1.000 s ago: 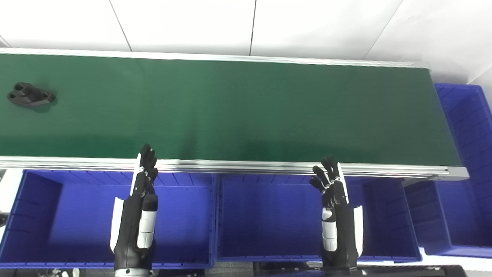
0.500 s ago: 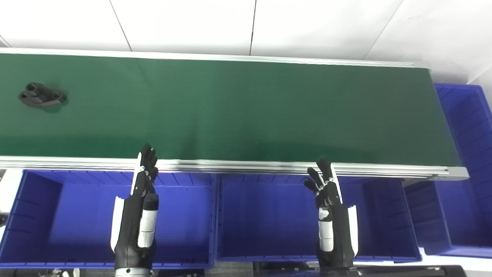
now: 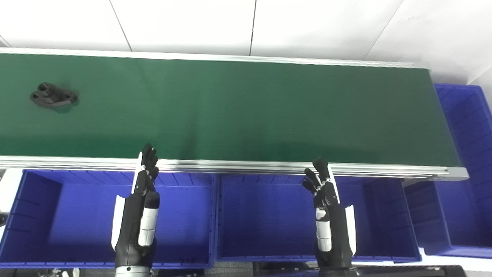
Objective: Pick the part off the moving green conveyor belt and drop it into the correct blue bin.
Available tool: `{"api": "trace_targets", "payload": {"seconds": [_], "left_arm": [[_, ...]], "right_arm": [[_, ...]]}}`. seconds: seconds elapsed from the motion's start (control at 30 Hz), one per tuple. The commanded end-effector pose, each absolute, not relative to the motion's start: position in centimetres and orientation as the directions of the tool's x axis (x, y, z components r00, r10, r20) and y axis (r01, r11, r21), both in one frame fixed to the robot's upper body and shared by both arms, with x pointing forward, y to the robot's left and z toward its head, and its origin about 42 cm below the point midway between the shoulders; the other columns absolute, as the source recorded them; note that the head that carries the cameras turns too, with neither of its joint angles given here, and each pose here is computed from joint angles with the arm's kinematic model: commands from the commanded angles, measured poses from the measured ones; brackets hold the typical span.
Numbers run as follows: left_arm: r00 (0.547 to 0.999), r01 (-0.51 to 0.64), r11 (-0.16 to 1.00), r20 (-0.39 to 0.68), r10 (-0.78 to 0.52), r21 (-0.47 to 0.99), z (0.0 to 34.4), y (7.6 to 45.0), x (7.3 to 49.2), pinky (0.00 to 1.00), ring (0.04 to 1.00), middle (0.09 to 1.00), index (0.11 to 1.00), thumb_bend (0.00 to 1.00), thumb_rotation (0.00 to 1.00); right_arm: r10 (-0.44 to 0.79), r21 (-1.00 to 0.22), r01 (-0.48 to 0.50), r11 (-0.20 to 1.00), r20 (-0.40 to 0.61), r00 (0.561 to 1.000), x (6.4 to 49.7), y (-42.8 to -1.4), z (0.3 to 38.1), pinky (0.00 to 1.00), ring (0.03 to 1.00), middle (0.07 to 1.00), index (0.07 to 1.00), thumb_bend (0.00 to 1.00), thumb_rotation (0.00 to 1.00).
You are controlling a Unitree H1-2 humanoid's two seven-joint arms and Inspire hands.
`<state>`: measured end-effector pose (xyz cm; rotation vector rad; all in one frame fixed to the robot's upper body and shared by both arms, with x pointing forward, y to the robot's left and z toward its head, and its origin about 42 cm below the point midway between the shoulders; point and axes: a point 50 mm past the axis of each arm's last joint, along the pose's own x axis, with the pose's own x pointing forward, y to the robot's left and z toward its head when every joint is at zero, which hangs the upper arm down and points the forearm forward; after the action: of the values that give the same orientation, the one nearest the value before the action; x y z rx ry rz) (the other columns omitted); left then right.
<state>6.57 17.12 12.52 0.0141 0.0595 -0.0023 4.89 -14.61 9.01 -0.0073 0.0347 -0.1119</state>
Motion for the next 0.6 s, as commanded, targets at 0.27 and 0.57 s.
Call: {"api": "trace_targets", "payload": {"seconds": [0.27, 0.57], "left_arm": [[1.0, 0.001, 1.0, -0.028, 0.0, 0.025, 12.9, 17.1, 6.7, 1.0, 1.0, 1.0, 1.0, 0.54, 1.0], [0.999, -0.005, 0.999, -0.054, 0.007, 0.044, 11.3, 16.5, 6.4, 1.0, 1.0, 1.0, 1.0, 0.59, 1.0]], "right_arm": [[-0.111, 0.041, 0.112, 0.993, -0.028, 0.993, 5.1, -12.7, 10.0, 0.85, 0.903, 0.961, 0.958, 0.77, 1.0], [-0.109, 0.05, 0.111, 0.993, -0.031, 0.993, 4.8, -13.1, 8.3, 0.85, 0.903, 0.956, 0.953, 0.81, 1.0]]}}
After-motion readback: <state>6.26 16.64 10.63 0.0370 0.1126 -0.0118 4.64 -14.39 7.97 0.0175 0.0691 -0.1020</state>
